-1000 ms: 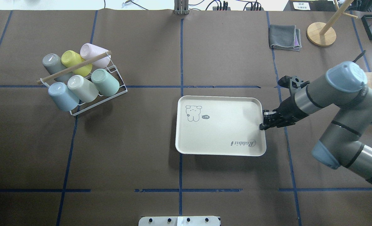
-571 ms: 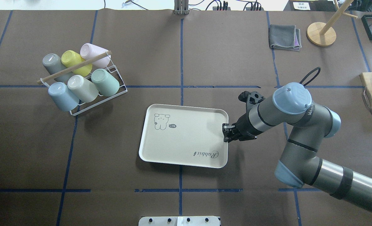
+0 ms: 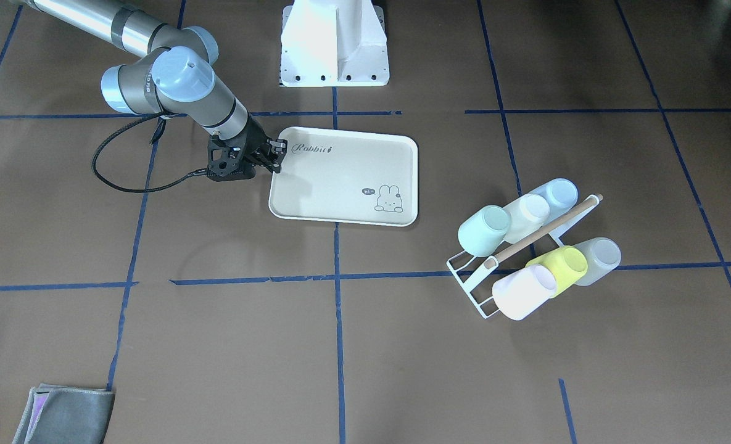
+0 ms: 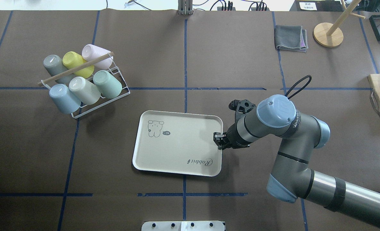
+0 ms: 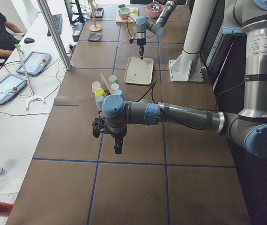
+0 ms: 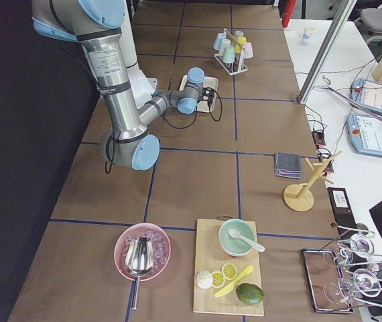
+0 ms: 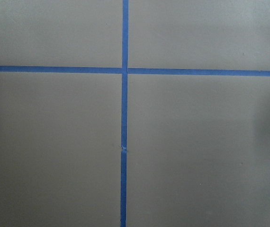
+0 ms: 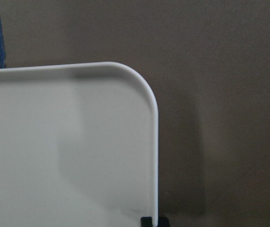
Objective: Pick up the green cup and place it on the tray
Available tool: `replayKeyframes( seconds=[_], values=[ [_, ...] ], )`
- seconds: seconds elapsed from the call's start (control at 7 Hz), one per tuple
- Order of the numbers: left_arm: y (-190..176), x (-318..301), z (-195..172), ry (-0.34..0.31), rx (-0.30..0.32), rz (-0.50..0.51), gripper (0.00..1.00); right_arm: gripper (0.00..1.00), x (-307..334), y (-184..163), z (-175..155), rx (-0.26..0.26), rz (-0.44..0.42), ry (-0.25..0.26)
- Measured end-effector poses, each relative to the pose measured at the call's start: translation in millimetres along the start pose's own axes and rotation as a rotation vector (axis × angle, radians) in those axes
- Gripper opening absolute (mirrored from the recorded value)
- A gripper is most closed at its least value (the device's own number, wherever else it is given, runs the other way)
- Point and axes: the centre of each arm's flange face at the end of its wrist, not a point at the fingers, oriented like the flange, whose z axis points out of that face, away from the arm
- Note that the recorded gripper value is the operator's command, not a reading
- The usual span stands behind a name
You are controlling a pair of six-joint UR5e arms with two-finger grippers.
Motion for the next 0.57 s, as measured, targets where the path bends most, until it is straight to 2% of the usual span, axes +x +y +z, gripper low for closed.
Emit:
replayKeyframes(
  seconds=[0.57],
  values=[
    [0.0, -0.4, 0.4, 0.000, -0.001, 0.000, 1.00, 0.00, 11.0, -12.3, -2.7, 0.015, -0.074, 0.016]
  ],
)
